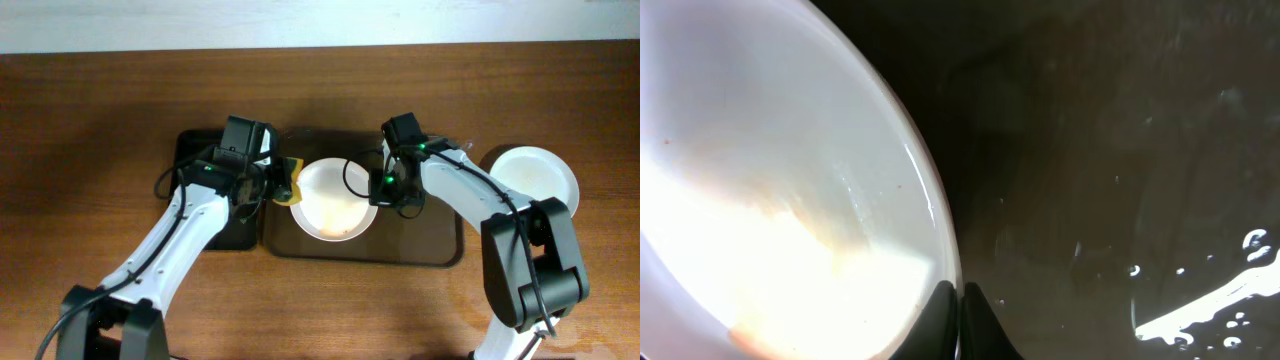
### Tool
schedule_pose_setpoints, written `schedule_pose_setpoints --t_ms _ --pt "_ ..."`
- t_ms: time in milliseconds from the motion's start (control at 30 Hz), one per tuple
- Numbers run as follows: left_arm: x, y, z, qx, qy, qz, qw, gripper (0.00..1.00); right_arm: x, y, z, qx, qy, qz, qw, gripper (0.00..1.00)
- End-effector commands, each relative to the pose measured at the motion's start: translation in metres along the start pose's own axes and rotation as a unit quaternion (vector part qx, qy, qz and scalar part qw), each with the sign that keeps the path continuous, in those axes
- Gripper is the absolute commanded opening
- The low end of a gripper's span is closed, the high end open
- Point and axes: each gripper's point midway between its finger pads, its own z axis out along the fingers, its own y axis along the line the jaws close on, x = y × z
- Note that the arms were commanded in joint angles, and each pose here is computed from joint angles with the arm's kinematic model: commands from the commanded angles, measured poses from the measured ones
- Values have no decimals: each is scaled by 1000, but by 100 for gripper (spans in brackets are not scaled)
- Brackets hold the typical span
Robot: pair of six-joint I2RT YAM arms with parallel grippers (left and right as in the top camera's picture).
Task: Clean dirty plates on tray and stack at the side
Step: 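Scrub the last plate with the left-held sponge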
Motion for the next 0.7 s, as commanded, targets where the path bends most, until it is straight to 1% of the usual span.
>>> schedule_pose_setpoints --t_ms 0,67,167,233,267,367,433,500,533,567,600,633,667 --pt "-8 46 -14 -101 -24 -6 995 0 -31 12 -43 14 -66 -41 997 4" --pt "-11 71 -20 -133 -26 -29 990 0 -43 7 -72 47 -106 -45 992 4" --pt "-21 100 -28 -151 -36 -60 986 0 -48 -2 -113 90 -155 -52 982 4" --pt "-25 122 -33 -162 -40 -86 982 0 -45 -15 -137 134 -176 -64 973 4" --pt "-27 131 -35 -168 -41 -97 980 0 -43 -27 -149 171 -184 -65 966 4" --pt "-28 146 -37 -176 -43 -116 977 0 -40 -50 -172 244 -200 -57 947 4" --pt "-26 151 -37 -179 -41 -121 975 0 -38 -49 -171 240 -196 -57 949 4" --pt "-24 153 -35 -180 -40 -122 975 0 -39 -39 -161 207 -190 -61 958 5" --pt "-22 153 -34 -181 -38 -120 975 0 -45 -30 -155 183 -193 -64 962 15" --pt "-20 154 -32 -180 -34 -103 978 0 -53 -24 -150 167 -203 -66 963 33" --pt "-20 154 -31 -179 -32 -91 979 0 -57 -21 -149 160 -208 -66 963 35" --pt "-22 146 -25 -155 -27 -43 987 0 -60 -17 -146 149 -210 -68 964 35" --pt "-23 143 -21 -142 -24 -12 990 0 -61 -14 -142 140 -209 -70 965 35"
